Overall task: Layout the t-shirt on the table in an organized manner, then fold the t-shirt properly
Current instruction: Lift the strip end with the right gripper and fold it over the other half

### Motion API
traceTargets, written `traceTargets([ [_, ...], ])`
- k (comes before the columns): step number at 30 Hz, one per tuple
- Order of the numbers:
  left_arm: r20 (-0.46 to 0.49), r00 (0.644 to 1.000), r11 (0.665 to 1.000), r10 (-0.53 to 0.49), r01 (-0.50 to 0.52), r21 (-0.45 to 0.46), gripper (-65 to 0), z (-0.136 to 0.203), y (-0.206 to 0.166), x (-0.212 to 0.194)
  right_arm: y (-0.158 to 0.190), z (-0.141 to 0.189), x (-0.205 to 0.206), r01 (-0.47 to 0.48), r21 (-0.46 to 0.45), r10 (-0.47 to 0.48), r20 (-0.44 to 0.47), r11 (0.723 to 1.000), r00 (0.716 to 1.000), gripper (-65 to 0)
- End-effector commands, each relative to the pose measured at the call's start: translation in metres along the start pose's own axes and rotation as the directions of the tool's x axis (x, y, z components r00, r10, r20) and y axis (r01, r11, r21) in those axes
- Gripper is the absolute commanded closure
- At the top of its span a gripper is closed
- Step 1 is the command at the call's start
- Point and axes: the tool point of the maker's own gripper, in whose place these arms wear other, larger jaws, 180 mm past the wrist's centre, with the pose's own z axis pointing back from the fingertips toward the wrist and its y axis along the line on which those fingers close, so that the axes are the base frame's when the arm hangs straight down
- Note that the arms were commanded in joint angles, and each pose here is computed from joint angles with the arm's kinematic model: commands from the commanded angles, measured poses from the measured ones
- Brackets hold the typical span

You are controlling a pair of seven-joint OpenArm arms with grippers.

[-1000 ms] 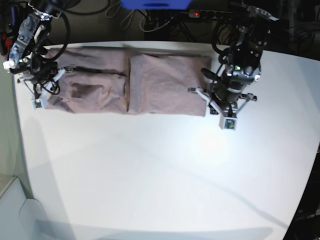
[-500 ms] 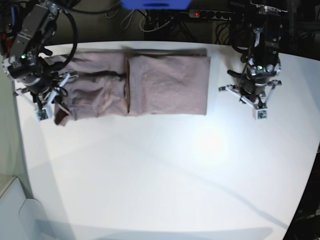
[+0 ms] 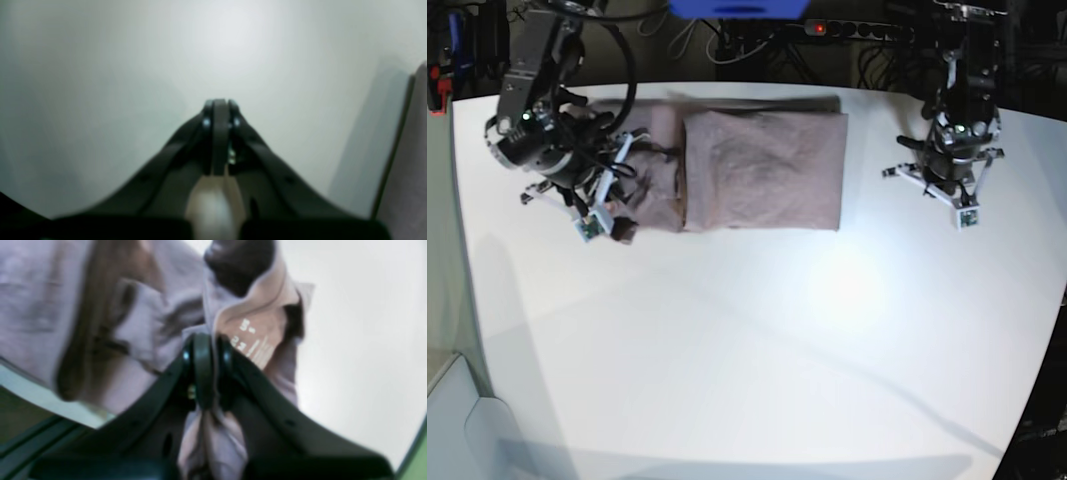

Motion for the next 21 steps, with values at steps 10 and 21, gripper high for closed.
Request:
traceTargets([
  [10, 0.002, 1.000, 1.000, 0.002, -0.002, 0.020, 0.0, -0.006, 0.007, 0.001, 0.050, 0.001, 0.056, -0.120, 0.100, 0.104, 0.148, 0.988, 0.983, 0.0],
  [21, -0.014, 0.999, 0.998, -0.052, 0.051, -0.040, 0.0, -0.006, -0.020, -0.008, 0.117, 0.008, 0.110, -0.257, 0.215, 0.190, 0.290, 0.942, 0.938, 0.0],
])
